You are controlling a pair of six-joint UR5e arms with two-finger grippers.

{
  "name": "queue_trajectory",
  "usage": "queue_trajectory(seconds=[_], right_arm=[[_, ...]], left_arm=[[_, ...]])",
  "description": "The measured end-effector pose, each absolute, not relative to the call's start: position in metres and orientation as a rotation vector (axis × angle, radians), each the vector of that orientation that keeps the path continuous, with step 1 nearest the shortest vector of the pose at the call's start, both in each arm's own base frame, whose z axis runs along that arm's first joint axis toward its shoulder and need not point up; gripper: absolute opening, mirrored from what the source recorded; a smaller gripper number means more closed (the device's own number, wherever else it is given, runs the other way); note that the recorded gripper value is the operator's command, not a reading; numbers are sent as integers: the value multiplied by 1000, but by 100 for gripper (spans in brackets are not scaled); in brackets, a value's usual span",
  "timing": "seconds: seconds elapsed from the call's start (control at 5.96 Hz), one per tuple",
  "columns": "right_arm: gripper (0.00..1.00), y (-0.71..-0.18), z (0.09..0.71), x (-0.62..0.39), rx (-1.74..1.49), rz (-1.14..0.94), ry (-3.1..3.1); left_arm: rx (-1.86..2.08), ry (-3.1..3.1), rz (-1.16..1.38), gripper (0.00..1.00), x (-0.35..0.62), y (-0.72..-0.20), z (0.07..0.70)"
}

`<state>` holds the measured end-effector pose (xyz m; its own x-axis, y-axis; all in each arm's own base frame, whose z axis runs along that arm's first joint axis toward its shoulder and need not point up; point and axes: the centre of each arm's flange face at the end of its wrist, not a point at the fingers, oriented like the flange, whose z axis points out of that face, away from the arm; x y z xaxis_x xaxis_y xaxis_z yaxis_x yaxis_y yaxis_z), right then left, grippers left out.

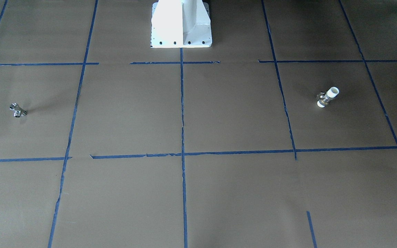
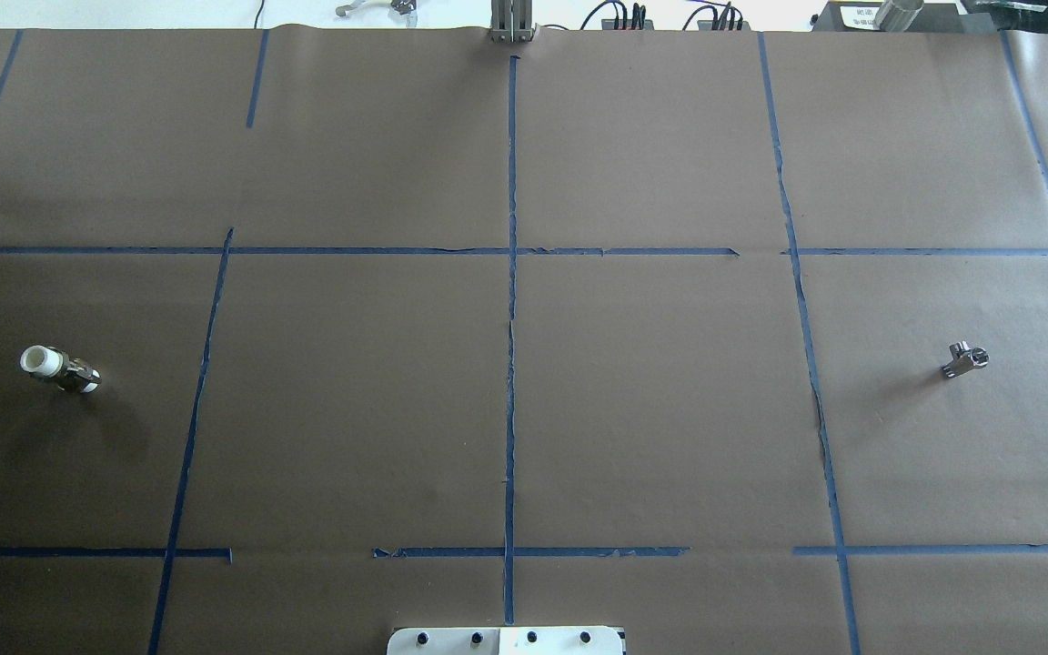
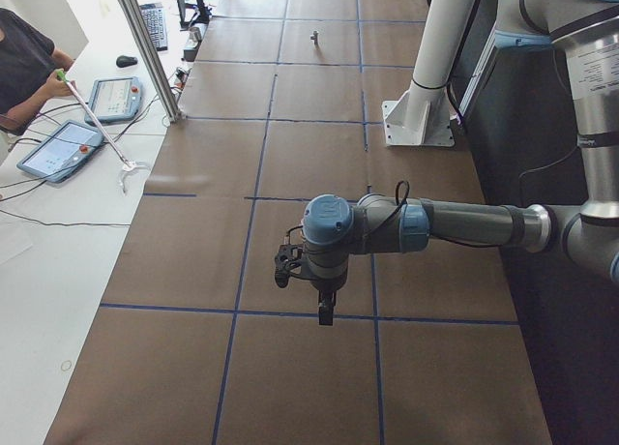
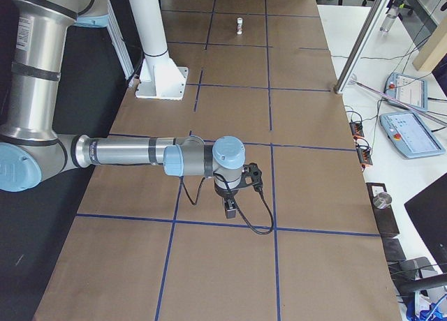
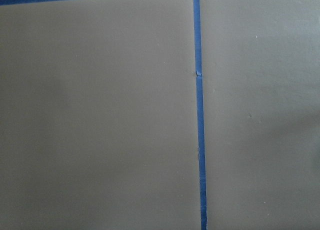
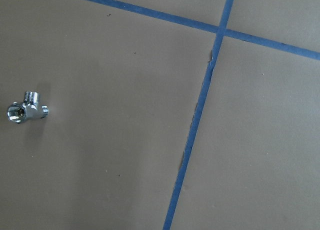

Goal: Assemble PPR valve and pipe with both arms

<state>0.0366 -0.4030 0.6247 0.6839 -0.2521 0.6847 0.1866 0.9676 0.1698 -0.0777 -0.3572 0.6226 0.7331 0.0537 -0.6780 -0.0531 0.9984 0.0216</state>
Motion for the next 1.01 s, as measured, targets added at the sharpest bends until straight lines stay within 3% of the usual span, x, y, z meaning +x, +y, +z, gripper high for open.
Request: queue_trajectory(seconds=[1.01], right_arm=[[100, -403, 625, 36, 97, -258, -790]], left_arm=[[23, 747, 129, 100, -75, -349, 628]])
